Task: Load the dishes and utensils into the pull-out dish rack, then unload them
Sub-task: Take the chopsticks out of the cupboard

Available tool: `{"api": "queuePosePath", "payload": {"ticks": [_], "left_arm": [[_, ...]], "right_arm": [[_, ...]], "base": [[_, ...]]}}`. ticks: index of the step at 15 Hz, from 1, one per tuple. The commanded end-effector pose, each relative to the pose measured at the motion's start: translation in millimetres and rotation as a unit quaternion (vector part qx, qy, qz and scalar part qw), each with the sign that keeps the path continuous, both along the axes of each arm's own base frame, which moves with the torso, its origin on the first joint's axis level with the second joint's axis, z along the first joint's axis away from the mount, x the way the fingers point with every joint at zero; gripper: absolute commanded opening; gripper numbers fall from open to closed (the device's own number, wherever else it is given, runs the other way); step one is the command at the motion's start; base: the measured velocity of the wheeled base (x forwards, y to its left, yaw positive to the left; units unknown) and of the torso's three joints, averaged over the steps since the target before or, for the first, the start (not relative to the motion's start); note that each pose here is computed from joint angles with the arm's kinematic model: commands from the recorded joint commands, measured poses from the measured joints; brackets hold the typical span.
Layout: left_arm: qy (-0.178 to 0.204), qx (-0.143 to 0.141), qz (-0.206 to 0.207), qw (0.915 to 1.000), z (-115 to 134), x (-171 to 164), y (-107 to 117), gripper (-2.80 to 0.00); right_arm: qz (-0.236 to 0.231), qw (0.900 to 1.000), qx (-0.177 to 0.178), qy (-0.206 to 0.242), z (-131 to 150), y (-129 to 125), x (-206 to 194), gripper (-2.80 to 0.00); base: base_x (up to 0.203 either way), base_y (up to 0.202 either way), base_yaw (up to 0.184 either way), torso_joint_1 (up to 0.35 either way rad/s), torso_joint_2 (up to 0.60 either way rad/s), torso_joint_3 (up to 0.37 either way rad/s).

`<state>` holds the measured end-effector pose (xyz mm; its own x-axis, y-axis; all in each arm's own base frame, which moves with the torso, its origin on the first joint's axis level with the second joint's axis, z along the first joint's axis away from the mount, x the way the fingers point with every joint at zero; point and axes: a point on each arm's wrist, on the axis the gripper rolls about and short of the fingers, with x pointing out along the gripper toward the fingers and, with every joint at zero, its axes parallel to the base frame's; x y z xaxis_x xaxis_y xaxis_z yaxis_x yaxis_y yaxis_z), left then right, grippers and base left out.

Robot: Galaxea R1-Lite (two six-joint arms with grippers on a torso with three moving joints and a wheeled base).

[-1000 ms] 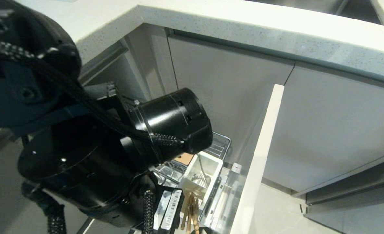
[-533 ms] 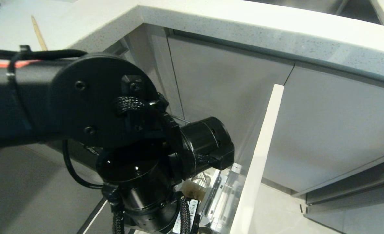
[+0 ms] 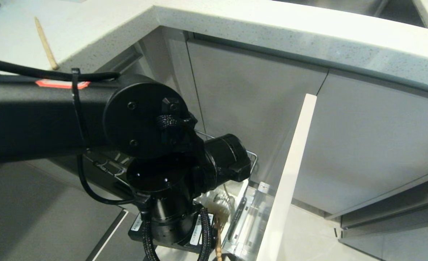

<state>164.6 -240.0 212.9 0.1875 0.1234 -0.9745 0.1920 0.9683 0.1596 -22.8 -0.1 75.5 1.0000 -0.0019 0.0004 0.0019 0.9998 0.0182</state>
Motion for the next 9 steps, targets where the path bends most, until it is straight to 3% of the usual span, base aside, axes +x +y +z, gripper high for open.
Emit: {"api": "queuePosePath", "payload": {"ticks": [1,6,9], "left_arm": [[-0.007,0.023,0.009,0.9997,-3.2,2.7,6.3,0.0],[-0.021,0.045,0.013,0.9987,-6.1,5.3,11.7,0.0],[0.01,0.032,-0.011,0.9994,-8.6,4.6,8.3,0.0]], "right_arm": [[0.0,1.0,0.0,0.001,-0.4,0.0,0.1,-2.8],[0.0,1.0,0.0,0.001,-0.4,0.0,0.1,-2.8],[0.0,1.0,0.0,0.001,-0.4,0.0,0.1,-2.8]], "base": [[0.0,0.0,0.0,0.0,0.0,0.0],[0.0,0.0,0.0,0.0,0.0,0.0],[0.0,0.0,0.0,0.0,0.0,0.0]]}}
